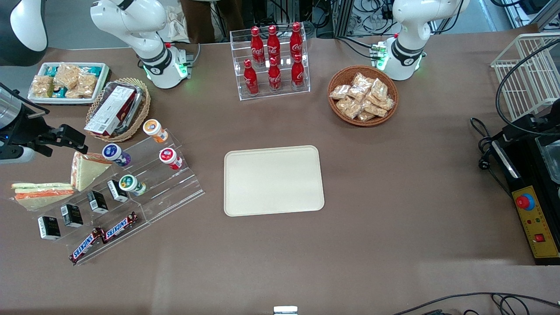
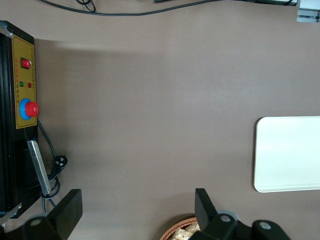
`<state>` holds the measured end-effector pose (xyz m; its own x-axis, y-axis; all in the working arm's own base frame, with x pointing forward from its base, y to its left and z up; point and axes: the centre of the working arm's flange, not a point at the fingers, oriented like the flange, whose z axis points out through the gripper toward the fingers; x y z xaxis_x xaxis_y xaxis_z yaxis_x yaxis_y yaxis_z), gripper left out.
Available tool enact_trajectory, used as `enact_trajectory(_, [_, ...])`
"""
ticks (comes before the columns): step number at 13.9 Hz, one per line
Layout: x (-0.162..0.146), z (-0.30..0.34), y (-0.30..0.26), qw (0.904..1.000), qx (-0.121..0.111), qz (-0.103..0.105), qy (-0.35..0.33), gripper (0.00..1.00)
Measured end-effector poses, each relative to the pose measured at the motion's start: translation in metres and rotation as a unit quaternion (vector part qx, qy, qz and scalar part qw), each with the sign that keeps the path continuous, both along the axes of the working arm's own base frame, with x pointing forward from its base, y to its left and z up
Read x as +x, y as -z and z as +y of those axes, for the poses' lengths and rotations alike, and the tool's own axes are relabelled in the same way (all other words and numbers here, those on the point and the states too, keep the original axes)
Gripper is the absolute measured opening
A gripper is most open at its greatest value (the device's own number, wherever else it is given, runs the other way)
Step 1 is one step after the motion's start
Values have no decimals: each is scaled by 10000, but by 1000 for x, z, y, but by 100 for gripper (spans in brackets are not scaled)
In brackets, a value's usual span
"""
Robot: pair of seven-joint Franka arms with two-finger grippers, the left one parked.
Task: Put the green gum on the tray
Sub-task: 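Move the right gripper down over the green-labelled gum bottle in the rack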
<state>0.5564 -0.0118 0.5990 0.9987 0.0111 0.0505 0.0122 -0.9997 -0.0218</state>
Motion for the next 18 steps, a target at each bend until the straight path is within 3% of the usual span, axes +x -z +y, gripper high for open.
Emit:
enact_trajectory(7, [4, 0, 4, 10000, -5, -30, -87, 99])
enact_trajectory(11, [15, -2, 18, 9956, -66, -183, -914, 98])
enact_trajectory(18, [18, -3, 95, 9939, -54, 12, -1103, 99])
